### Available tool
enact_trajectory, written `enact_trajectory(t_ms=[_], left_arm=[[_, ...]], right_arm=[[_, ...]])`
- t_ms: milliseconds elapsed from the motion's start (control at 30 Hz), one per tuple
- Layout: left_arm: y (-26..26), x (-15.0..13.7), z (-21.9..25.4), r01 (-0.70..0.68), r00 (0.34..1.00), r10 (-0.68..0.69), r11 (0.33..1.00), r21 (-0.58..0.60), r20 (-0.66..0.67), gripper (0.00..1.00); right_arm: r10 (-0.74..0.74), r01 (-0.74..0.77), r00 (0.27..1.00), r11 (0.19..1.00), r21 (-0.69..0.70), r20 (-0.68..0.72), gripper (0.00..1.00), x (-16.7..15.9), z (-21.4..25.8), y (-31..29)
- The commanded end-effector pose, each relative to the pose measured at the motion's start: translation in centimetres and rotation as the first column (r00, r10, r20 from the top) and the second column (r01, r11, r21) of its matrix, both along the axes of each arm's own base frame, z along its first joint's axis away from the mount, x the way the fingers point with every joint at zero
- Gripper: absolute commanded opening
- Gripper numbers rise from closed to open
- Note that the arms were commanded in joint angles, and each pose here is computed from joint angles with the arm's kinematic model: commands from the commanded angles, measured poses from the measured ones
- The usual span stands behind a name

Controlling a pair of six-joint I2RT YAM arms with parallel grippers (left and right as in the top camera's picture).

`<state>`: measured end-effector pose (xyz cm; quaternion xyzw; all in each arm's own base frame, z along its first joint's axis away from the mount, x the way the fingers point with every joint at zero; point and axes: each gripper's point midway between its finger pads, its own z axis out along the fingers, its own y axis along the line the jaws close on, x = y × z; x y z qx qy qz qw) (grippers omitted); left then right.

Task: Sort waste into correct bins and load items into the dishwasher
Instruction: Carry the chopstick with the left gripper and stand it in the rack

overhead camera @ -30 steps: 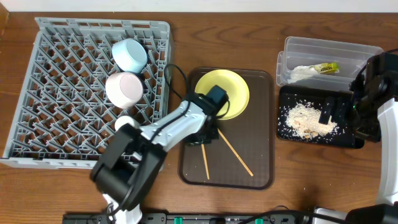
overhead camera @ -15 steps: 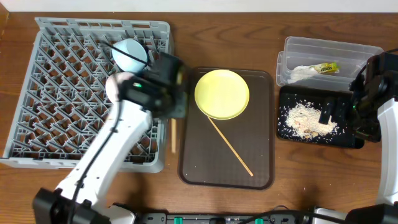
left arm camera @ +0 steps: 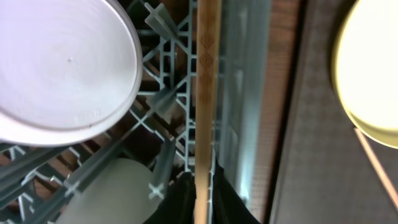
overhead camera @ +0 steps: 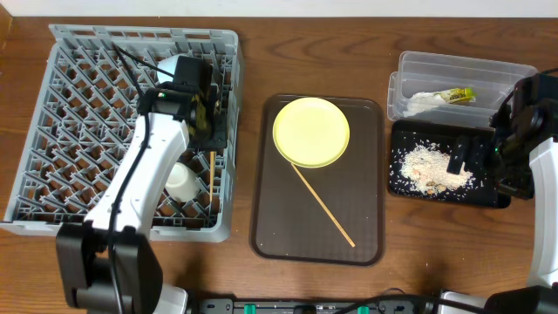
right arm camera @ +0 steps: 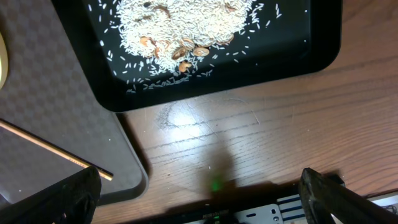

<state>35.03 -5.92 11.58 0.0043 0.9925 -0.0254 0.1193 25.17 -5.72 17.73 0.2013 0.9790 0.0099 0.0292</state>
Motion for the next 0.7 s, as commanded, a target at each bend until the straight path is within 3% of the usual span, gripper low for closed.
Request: enact_trajectory(t_ms=[0,67,200,333,400,500,667], left_arm=[[0.1,0.3,-0.1,0.01,1.0,-0.01,1.0,0.004,0.0,0.28],[0.0,0.4,0.2,0.012,1.0,-0.012,1.0,-0.006,0.009,0.43],[-2.0,-0.2,1.3,0.002,1.0,-0.001,0.992,-0.127,0.005,0.55],[-5.6,-2.0,1.8,-0.064,0.996,0.046,0.964,-0.257,-0.076,0.56],[-7.1,-2.8,1.5,-0.118,0.989,0.089,0.956,-0.267,-0.118,0.58],[-9.7,-4.3,0.8,-0.164,0.978,0.123,0.951,-0.262,-0.166,0.62],[-12.5,-5.9,-0.7,-0.236,0.963,0.209,0.959,-0.157,-0.173,0.66]], right_arm=[[-0.016,0.016,0.999,1.0,-0.012,0.028,0.99,0.1,0.8,-0.3],[-0.016,0.016,0.999,1.0,-0.013,0.029,0.99,0.1,0.8,-0.3],[-0.016,0.016,0.999,1.0,-0.013,0.028,0.99,0.1,0.8,-0.3],[-0.016,0.016,0.999,1.0,-0.013,0.029,0.99,0.1,0.8,-0.3],[-0.016,0.016,0.999,1.0,-0.013,0.029,0.99,0.1,0.8,-0.3],[-0.016,0.016,0.999,1.0,-0.012,0.029,0.99,0.1,0.8,-0.3],[-0.016,0.016,0.999,1.0,-0.012,0.028,0.99,0.1,0.8,-0.3]])
